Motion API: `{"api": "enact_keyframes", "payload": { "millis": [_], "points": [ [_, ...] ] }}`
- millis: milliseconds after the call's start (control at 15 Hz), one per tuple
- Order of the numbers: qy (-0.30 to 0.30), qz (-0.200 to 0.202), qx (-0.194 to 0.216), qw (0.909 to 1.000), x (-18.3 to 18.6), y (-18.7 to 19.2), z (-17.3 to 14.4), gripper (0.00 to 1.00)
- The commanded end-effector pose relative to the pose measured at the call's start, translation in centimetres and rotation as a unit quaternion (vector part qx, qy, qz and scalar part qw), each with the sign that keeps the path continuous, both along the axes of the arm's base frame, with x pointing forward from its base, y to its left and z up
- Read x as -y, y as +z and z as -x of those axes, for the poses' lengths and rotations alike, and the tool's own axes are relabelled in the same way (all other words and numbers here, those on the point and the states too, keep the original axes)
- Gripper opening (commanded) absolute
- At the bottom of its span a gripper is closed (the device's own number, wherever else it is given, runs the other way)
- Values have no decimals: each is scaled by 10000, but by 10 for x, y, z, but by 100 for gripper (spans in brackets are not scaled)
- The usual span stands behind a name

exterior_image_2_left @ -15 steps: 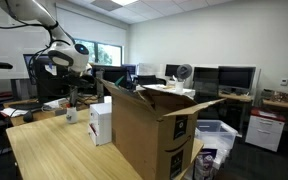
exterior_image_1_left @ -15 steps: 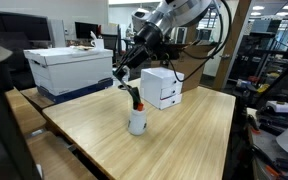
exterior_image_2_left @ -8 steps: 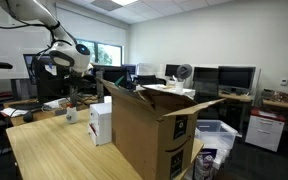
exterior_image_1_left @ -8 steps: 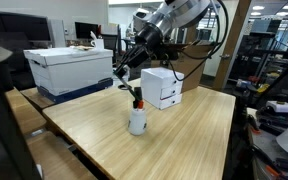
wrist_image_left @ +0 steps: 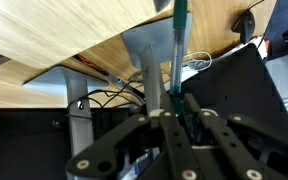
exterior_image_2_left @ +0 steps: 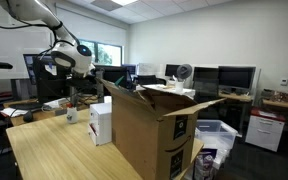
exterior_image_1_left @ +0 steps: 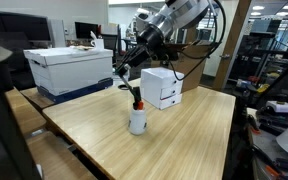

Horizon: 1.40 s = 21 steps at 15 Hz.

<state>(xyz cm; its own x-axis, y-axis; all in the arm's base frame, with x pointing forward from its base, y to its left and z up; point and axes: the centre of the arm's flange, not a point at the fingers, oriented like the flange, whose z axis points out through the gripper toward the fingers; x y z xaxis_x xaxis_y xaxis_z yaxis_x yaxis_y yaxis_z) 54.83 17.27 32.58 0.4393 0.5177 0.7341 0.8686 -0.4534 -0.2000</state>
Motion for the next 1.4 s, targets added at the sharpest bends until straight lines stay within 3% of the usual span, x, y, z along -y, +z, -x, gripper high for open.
{"api": "enact_keyframes", "payload": {
  "millis": [0, 1333],
  "points": [
    [11, -123, 141, 9998, 6, -4, 12, 6],
    [164, -182, -218, 9995, -7, -38, 39, 6]
  ]
}}
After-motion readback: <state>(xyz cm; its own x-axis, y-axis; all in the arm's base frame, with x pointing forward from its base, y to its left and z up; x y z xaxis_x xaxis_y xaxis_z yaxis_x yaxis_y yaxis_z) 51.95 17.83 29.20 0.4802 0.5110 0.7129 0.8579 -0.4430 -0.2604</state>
